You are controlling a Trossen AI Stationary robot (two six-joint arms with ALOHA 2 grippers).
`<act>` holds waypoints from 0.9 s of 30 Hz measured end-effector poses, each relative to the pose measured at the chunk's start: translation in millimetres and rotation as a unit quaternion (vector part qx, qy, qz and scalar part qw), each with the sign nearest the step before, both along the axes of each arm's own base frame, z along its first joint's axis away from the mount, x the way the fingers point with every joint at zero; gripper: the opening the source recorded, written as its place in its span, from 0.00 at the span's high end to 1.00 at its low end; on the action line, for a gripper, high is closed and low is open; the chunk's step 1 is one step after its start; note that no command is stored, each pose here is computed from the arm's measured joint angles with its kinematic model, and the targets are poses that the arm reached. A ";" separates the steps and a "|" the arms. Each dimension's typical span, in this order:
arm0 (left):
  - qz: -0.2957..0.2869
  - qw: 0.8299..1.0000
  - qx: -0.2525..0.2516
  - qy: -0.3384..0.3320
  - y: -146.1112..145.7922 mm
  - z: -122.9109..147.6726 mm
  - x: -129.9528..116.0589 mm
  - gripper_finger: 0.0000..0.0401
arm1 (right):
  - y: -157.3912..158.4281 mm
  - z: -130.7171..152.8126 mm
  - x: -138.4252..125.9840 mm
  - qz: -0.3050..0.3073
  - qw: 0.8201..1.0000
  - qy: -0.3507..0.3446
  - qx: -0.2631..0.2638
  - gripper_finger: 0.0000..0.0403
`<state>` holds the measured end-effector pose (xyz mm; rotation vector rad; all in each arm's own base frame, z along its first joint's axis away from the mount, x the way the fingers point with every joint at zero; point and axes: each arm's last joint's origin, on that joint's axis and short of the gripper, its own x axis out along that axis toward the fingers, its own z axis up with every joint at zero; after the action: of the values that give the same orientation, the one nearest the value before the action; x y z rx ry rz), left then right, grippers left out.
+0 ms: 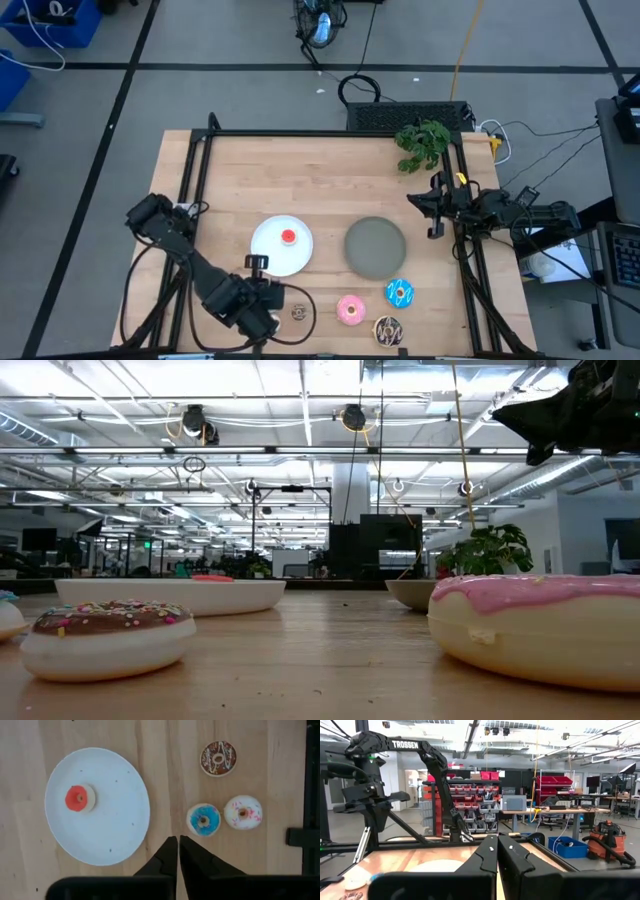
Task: Pick & Place donuts
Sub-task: Put the small blue donut on the white plate
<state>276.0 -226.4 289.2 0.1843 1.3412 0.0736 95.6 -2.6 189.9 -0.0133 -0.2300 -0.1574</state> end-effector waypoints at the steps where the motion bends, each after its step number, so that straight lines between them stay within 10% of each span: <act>1: -0.006 1.000 0.001 0.002 0.0 0.0 0.0 0.92 | 0.0 -0.6 0.1 0.000 1.000 0.003 0.000 1.00; 18: -0.150 0.986 0.015 0.071 -7.9 -46.5 31.1 0.88 | 0.0 -2.3 0.5 0.000 1.000 0.012 0.000 1.00; 27: -0.179 0.980 0.024 0.085 -11.9 -64.3 39.3 0.55 | 0.0 -3.2 0.7 0.000 1.000 0.017 0.000 1.00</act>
<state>315.3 -238.3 224.9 0.4779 1.4573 -0.2179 96.3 -2.5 186.7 -0.0164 -0.1961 -0.1573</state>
